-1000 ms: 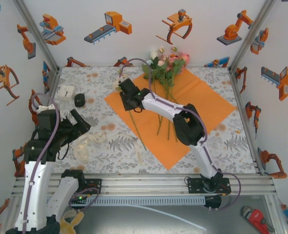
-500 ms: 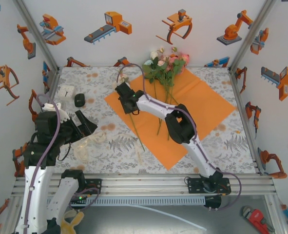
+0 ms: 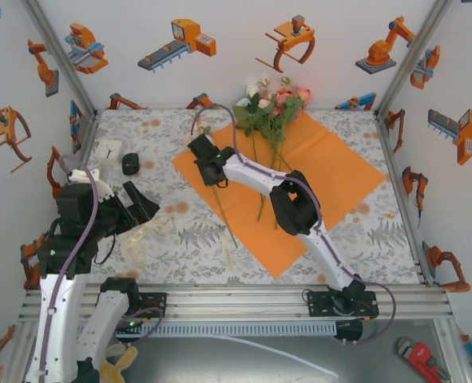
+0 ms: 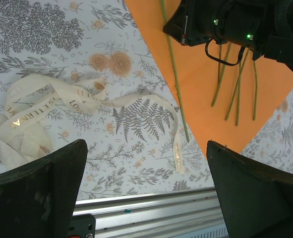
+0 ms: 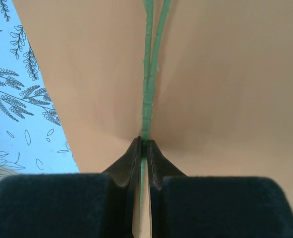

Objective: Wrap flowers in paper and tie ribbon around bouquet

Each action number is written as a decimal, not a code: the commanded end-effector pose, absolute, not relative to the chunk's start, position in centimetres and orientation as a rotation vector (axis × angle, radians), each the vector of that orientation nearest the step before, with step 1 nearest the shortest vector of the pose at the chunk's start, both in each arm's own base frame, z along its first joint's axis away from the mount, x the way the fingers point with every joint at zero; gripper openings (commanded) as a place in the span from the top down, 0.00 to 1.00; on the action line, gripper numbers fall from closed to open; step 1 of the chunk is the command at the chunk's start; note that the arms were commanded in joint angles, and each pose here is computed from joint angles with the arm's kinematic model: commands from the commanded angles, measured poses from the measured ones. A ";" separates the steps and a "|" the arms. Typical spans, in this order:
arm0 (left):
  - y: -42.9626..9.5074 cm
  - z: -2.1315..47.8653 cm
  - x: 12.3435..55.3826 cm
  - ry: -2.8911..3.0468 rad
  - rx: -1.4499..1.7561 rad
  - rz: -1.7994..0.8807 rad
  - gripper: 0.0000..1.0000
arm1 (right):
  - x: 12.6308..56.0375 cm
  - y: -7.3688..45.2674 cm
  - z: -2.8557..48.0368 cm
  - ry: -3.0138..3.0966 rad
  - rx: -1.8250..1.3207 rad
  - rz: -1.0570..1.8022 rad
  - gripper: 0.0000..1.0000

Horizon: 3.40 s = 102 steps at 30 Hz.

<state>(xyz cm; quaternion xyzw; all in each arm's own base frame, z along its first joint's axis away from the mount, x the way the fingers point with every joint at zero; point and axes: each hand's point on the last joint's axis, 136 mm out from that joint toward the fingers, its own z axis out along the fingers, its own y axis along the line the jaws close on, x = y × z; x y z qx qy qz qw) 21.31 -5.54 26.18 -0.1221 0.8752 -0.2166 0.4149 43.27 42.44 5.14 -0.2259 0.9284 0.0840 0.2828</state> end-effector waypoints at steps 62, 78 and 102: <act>-21.9 22.1 25.3 2.193 0.462 -0.710 0.03 | 31.3 12.5 18.7 2.477 0.445 0.476 0.46; -28.9 22.8 18.8 1.801 1.046 -0.778 0.03 | 13.8 16.7 5.4 2.814 0.773 0.436 0.35; -28.4 21.5 19.1 1.860 0.986 -0.757 0.03 | 15.5 18.1 2.5 2.763 0.741 0.334 0.87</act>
